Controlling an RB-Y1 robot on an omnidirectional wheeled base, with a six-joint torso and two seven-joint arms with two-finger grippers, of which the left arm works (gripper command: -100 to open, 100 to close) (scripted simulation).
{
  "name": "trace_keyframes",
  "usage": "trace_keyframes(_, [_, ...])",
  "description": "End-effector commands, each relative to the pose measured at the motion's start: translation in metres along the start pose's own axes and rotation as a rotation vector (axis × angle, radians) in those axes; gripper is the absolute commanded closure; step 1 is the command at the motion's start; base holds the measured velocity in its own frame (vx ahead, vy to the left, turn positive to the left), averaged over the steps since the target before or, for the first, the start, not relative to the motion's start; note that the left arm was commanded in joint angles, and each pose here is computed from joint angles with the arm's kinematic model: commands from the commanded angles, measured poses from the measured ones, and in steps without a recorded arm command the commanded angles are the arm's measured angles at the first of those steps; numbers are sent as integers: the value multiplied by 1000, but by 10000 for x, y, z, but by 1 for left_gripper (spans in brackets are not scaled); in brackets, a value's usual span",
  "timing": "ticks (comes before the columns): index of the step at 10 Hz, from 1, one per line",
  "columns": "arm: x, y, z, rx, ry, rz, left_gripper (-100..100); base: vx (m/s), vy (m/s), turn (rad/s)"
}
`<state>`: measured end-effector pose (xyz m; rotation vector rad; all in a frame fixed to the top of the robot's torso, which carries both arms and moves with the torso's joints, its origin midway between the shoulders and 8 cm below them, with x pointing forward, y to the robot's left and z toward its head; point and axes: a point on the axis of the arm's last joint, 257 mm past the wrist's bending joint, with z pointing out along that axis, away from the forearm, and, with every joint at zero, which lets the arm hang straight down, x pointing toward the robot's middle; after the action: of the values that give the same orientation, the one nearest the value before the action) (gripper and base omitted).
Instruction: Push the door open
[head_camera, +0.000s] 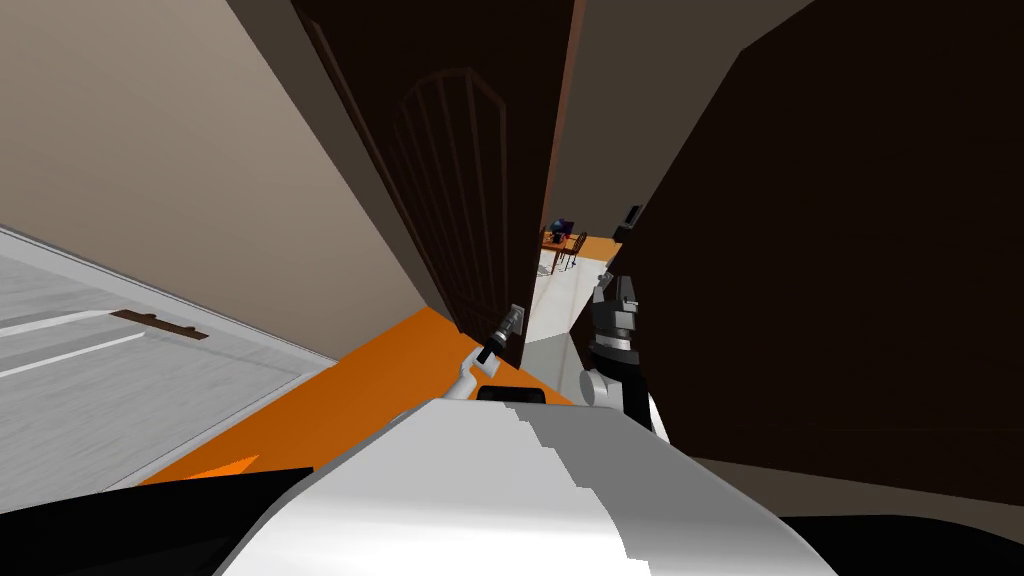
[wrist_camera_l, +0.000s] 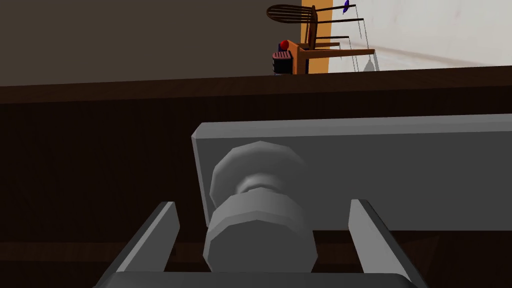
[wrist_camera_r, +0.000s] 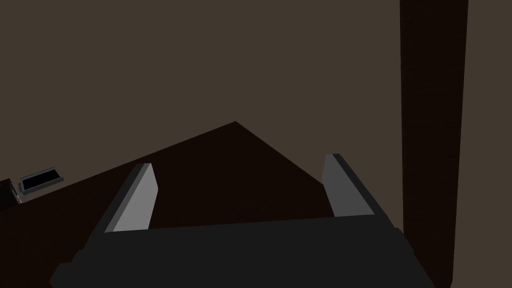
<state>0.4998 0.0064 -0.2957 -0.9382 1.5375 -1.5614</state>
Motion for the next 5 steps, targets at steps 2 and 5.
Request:
trace_keyframes(2, [-1,3,-2,-1,0,0,100,-13,13,-7])
trace_keyframes(5, [-1,3,-2,-1,0,0,100,-3,4,-5])
